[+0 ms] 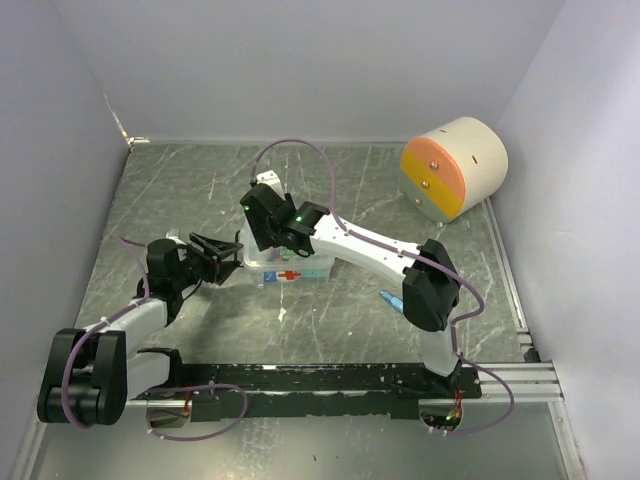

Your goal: Organize the medicine kit

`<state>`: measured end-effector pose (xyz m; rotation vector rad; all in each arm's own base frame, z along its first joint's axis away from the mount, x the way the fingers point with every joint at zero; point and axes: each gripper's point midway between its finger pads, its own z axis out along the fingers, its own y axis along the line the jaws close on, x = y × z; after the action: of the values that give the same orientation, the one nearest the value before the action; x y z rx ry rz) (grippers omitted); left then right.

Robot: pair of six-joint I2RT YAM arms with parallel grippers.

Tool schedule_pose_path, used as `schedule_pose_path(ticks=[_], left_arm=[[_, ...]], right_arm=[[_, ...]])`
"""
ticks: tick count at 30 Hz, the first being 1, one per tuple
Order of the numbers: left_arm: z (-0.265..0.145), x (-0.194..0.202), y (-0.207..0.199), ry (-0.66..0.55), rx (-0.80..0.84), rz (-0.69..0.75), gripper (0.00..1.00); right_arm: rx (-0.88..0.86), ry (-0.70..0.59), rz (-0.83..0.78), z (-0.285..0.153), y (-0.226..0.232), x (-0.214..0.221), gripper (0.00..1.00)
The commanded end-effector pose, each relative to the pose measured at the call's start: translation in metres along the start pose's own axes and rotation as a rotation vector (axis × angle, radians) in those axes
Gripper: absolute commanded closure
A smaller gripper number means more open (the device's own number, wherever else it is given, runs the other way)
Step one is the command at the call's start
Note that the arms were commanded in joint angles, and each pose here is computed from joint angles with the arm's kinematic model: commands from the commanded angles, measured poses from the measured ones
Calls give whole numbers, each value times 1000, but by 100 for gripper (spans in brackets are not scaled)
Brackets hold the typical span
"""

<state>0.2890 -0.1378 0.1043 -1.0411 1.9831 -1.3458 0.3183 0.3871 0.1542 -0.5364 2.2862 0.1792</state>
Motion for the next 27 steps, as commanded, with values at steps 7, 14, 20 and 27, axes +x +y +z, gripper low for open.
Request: schedule_pose_path(ticks=[7,14,20,27], left_arm=[[-14,8,-45,52,107,116,33],[-23,3,-58,13,71,218,32],[-18,4,-54,39,41,257,31],[-9,7,-42,83,11,288,29]], right_arm=[[5,38,-5,11,2,18,41],[-12,40,0,17,7,22,42],[-15,44,-3,21,7,24,42],[-14,59,-9,23,4,30,42]])
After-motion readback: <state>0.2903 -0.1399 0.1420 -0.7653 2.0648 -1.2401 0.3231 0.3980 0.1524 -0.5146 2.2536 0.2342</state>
